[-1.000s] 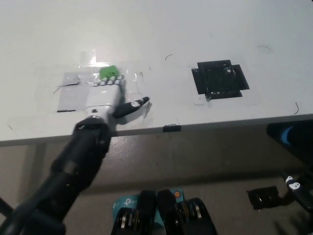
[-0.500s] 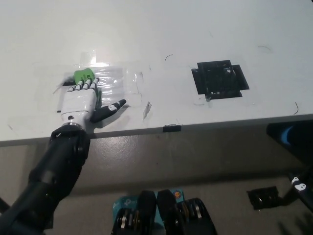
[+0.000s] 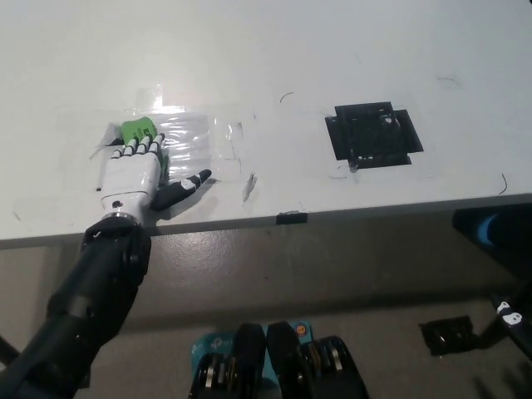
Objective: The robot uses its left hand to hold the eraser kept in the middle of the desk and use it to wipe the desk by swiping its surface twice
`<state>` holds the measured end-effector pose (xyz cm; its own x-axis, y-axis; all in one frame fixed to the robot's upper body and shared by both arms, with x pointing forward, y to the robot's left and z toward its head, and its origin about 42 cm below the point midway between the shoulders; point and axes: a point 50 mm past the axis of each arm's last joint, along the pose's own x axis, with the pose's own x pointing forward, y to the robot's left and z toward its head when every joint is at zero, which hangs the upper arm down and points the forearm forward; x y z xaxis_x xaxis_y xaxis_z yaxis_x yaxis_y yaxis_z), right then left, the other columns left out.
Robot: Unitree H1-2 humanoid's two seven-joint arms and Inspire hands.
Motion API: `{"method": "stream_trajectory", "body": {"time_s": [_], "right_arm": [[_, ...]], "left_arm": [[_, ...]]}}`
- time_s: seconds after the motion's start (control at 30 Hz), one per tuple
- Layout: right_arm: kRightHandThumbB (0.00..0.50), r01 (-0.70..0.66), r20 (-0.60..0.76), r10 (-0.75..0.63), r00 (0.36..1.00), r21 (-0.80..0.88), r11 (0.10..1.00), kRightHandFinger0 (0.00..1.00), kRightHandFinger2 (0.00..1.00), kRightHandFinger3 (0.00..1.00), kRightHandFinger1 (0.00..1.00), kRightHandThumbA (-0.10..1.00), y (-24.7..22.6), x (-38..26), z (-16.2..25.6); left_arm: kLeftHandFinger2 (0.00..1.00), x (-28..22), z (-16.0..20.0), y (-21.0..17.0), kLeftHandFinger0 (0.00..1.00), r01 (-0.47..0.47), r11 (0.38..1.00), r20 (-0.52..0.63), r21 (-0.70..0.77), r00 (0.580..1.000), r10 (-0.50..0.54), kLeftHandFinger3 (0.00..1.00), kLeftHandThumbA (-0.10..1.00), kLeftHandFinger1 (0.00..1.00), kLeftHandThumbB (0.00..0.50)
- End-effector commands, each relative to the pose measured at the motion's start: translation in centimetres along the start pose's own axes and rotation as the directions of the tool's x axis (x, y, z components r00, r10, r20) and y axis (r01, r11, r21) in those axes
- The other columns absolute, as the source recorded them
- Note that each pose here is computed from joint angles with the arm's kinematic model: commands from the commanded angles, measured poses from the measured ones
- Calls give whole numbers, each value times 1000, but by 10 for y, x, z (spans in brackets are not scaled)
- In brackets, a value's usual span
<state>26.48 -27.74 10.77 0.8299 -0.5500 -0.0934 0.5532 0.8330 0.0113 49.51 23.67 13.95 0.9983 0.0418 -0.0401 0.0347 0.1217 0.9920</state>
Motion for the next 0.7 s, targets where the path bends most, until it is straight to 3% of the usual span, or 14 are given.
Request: {"method": "stream_trajectory", "body": {"time_s": [0.0, 0.13, 0.2, 0.27, 0.3, 0.43, 0.47, 0.5, 0.67], "right_arm": [[72, 9, 74, -12, 997, 37, 999, 694, 877, 889, 722, 1000, -3, -1, 15], [83, 17, 66, -19, 998, 29, 999, 699, 894, 897, 729, 1000, -6, -3, 13], [89, 15, 65, -17, 998, 19, 1000, 684, 896, 911, 719, 1000, -6, -4, 13], [97, 12, 59, -14, 998, 35, 999, 690, 891, 903, 731, 1000, -6, -4, 12], [94, 10, 61, -12, 998, 40, 999, 685, 897, 902, 732, 1000, -6, -4, 12], [80, 7, 47, -9, 999, 35, 999, 679, 901, 897, 729, 1000, -6, -6, 12], [84, 4, 47, -6, 999, 34, 999, 679, 900, 898, 727, 1000, -6, -6, 11], [85, 3, 45, -4, 999, 34, 999, 679, 901, 901, 726, 1000, -7, -7, 11], [94, 5, 34, -5, 999, 14, 1000, 707, 899, 899, 716, 1000, -9, -7, 9]], "left_arm": [[1000, -67, -58, -100, 1000, 427, 899, -178, -103, 881, -439, 1000, 1000, 1000, 488], [1000, -43, -41, -66, 1000, 307, 950, -79, -54, 947, -311, 1000, 1000, 1000, 467], [1000, -22, -32, -29, 1000, 226, 974, -28, -1, 974, -226, 1000, 1000, 1000, 439], [1000, -5, -26, 7, 1000, 90, 996, 15, -12, 996, -89, 1000, 1000, 1000, 482], [1000, 1, -21, 28, 1000, 71, 997, 24, -7, 997, -71, 1000, 1000, 1000, 431], [1000, 22, -8, 108, 1000, -85, 996, 67, -1, 994, 85, 1000, 1000, 1000, 424], [1000, 25, -5, 131, 1000, -91, 996, 74, 7, 993, 90, 1000, 1000, 1000, 363], [1000, 26, -5, 139, 1000, -96, 995, 74, 10, 993, 95, 1000, 1000, 1000, 357], [1000, 33, -5, 175, 1000, -163, 986, 83, 24, 983, 161, 1000, 1000, 1000, 437]]}}
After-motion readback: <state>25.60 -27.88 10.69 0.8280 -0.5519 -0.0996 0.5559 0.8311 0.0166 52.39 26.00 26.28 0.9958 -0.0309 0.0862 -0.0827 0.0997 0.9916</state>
